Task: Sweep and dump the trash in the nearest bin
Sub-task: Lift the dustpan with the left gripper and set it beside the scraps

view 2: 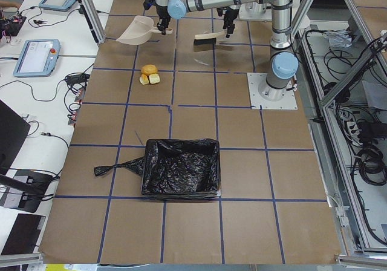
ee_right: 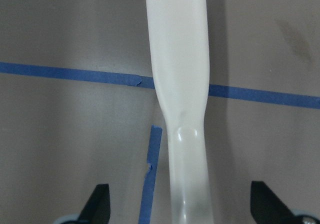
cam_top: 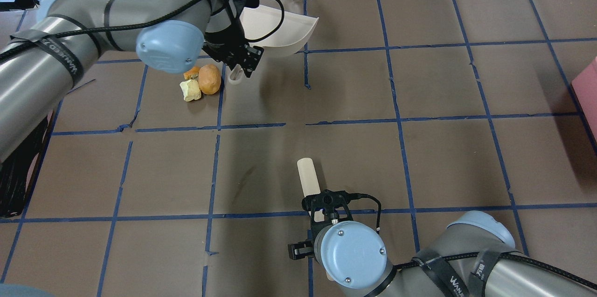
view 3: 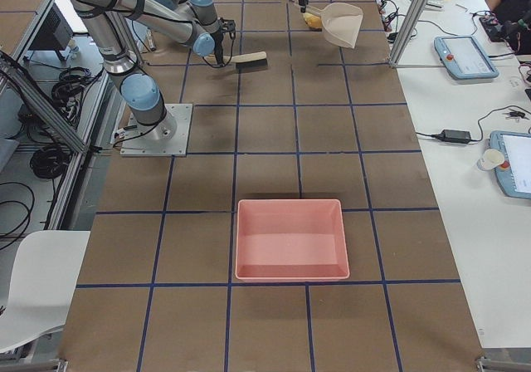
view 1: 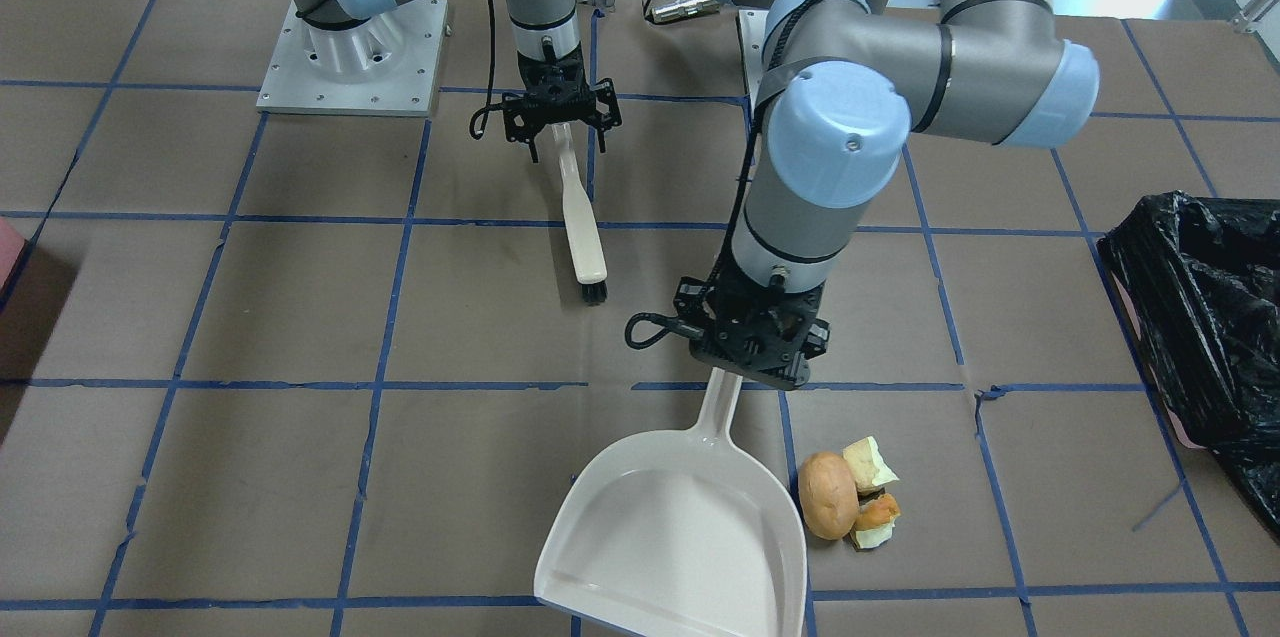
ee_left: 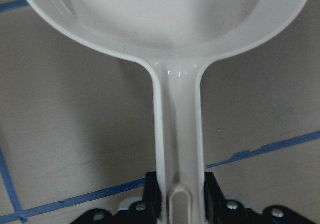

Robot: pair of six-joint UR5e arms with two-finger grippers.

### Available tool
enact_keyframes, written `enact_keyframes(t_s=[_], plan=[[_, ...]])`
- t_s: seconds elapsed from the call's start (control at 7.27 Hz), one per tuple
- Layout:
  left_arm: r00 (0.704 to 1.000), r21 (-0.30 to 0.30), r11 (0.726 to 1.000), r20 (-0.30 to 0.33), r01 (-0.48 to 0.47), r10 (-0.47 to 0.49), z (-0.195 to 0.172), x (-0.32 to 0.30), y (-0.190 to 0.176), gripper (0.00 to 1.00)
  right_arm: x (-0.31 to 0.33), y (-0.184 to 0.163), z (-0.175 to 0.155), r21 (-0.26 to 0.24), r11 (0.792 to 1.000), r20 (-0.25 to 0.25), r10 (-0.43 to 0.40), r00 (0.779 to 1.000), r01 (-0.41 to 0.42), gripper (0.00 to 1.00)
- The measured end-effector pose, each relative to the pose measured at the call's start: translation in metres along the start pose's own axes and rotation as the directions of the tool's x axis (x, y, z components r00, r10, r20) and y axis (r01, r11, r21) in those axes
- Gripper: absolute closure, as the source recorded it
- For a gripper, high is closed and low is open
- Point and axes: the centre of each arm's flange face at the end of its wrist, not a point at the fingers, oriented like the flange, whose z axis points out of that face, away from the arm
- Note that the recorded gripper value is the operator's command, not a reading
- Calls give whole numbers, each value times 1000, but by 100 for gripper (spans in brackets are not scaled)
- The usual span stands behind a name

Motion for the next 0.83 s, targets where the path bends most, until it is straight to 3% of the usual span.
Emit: enact_keyframes(t_s=[0.14,0.41,0.83], plan=[[999,-12,999,-2,-33,33,-14,-23,12,100,1,2,0,0,1000,0,1,1000,-1,9],[994,-40,993,-14,-108,108,-40,-84,43,100,2,2,1,1,1000,0,3,1000,-3,48],[944,-107,938,-36,-331,329,-66,-168,90,100,3,-7,-3,13,1000,5,12,1000,-12,83]])
